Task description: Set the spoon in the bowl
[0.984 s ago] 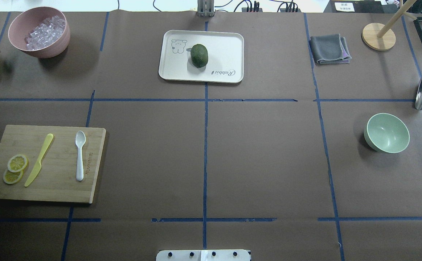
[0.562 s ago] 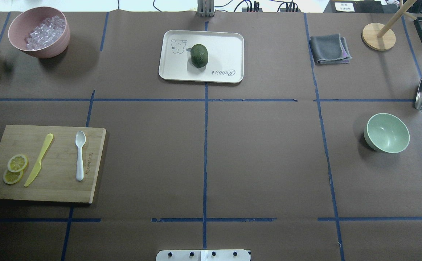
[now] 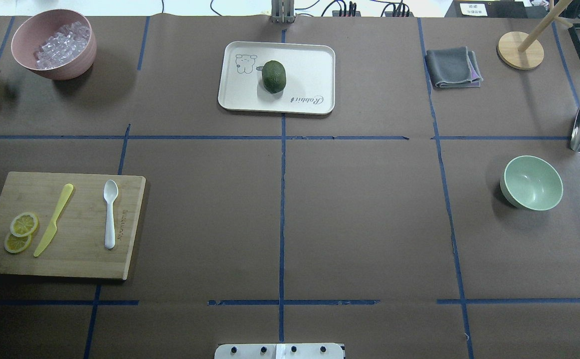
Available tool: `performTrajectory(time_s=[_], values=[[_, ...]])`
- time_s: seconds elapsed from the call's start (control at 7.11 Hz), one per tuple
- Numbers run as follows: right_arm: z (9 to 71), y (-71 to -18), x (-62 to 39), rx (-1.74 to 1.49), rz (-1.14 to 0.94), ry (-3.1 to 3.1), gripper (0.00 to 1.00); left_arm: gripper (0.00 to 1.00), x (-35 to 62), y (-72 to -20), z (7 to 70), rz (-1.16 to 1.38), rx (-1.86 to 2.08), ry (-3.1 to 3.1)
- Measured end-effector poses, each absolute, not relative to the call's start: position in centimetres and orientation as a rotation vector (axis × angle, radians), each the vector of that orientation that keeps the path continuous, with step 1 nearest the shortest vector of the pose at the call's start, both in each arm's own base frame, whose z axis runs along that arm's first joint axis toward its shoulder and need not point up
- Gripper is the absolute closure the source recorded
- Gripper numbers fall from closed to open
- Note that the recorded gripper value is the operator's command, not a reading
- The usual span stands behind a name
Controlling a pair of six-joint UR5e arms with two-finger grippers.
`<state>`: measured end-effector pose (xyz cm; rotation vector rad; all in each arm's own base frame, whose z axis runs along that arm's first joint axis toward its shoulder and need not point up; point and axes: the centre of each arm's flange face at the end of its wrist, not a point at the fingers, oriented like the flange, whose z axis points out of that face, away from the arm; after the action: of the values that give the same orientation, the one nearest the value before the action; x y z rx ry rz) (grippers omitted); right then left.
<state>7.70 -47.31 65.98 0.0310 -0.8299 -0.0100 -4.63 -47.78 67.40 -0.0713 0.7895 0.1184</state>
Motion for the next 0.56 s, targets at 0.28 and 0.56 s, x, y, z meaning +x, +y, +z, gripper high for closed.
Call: performTrajectory(time_s=[0.28,0.56], values=[[64.9,-48.3,7.5,0.050,-0.024,-0.832,0.00,0.00,-4.6,-47.8,67.2,0.119,-0.067,0.790],[64.1,-49.0,6.6,0.058,-0.030,-0.844,0.00,0.00,-4.6,-47.8,67.1,0.122,-0.065,0.791]])
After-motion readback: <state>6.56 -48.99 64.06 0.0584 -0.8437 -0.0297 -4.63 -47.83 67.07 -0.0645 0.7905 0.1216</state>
